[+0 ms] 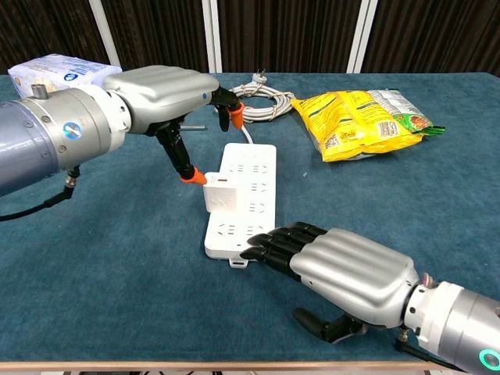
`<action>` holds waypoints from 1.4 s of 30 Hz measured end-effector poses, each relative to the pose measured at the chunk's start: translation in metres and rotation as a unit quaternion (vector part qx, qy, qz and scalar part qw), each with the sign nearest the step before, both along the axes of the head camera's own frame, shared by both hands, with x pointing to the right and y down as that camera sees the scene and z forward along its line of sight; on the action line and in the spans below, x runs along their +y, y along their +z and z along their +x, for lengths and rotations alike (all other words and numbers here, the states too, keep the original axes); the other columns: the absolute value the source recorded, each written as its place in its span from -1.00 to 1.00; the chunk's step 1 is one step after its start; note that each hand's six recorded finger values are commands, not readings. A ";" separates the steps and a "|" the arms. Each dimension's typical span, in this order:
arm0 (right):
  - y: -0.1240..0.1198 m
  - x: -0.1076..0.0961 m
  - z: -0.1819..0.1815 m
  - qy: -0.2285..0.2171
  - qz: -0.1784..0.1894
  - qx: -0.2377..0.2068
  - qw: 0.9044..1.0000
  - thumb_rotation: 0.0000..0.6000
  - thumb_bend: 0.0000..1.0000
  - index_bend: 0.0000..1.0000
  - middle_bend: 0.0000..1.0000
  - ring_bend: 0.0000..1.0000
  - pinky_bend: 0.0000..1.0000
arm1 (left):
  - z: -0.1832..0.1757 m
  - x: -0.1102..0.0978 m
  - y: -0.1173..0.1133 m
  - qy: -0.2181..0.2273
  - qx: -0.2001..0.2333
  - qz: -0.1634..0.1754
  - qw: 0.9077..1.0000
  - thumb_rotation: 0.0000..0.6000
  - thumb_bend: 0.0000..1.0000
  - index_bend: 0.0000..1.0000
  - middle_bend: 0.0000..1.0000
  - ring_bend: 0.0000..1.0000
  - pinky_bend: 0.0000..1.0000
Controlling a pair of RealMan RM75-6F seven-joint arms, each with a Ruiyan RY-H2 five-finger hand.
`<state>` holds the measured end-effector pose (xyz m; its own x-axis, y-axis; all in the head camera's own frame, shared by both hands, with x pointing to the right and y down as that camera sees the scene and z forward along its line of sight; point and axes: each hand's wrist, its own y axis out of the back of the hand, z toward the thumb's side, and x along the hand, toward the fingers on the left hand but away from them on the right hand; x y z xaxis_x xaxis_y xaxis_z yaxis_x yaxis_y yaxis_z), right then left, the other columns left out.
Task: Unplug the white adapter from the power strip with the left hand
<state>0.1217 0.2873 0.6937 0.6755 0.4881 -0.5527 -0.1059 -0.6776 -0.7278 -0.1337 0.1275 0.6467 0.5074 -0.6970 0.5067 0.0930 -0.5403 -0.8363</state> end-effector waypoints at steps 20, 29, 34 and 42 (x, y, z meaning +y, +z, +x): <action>-0.002 -0.001 0.006 0.006 0.000 0.001 1.000 1.00 0.19 -0.89 -0.84 -0.88 -0.86 | 0.020 0.008 0.011 -0.028 -0.014 -0.029 0.999 1.00 -0.78 -0.32 -0.31 -0.81 -0.87; -0.001 0.002 0.006 0.006 -0.004 0.002 1.000 1.00 0.19 -0.89 -0.84 -0.88 -0.86 | 0.022 0.007 0.012 -0.045 -0.012 -0.045 0.998 1.00 -0.72 -0.26 -0.25 -0.81 -0.87; -0.002 0.001 0.007 0.007 -0.001 0.002 1.000 1.00 0.19 -0.89 -0.84 -0.88 -0.86 | 0.023 0.011 0.019 -0.041 -0.020 -0.048 0.998 1.00 -0.68 -0.24 -0.24 -0.80 -0.87; -0.002 0.000 0.009 0.009 -0.001 0.003 1.000 1.00 0.19 -0.89 -0.84 -0.88 -0.86 | 0.020 0.018 0.029 -0.030 -0.039 -0.046 0.998 1.00 -0.68 -0.23 -0.24 -0.80 -0.87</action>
<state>0.1304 0.2868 0.6917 0.6640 0.4986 -0.5572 -0.0982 -0.6806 -0.7260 -0.1142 0.1451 0.6762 0.4224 -0.6741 0.6060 0.1217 -0.6203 -0.7749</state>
